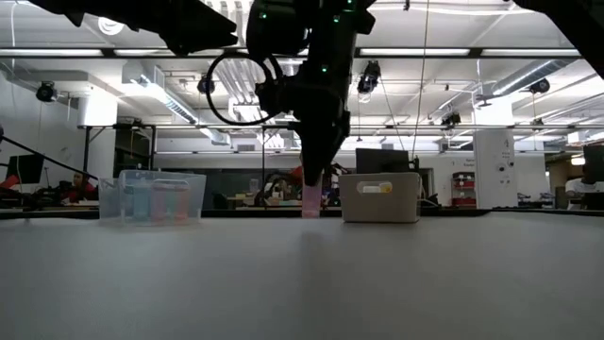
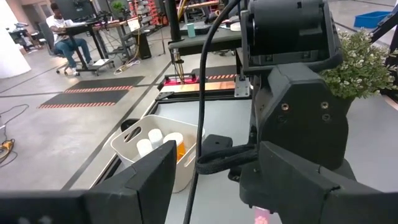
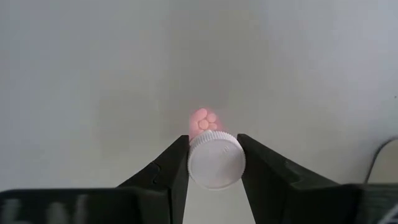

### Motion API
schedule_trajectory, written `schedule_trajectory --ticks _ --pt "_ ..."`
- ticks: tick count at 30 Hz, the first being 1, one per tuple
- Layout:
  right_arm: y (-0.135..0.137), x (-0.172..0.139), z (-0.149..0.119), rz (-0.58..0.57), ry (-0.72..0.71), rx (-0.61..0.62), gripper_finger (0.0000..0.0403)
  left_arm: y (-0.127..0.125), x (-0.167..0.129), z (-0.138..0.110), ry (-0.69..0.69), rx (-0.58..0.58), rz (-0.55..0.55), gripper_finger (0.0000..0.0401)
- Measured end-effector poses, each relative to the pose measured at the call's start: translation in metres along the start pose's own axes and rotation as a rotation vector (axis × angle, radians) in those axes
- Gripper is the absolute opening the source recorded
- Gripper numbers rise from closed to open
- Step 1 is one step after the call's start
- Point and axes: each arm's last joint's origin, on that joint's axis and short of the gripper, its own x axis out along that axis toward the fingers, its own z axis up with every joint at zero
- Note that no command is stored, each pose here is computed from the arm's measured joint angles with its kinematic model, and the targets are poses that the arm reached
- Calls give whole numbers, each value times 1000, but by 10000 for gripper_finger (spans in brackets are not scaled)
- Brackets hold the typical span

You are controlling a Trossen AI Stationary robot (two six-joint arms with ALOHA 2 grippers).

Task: Pick and place medicine bottles into bin by pill shape (circle, oval)
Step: Put the violet pill bottle into the transparent bin

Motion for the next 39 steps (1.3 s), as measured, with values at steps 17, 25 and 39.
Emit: schedule_trajectory --ticks 17,25,39 --pt "-1 1 0 -5 -1 29 188 0 0 0 0 0 0 215" --pt "-9 -32 -4 -32 -51 45 196 0 0 0 0 -1 0 215" --pt "8 -96 -74 -61 -320 14 182 -11 24 -22 162 -105 -56 215"
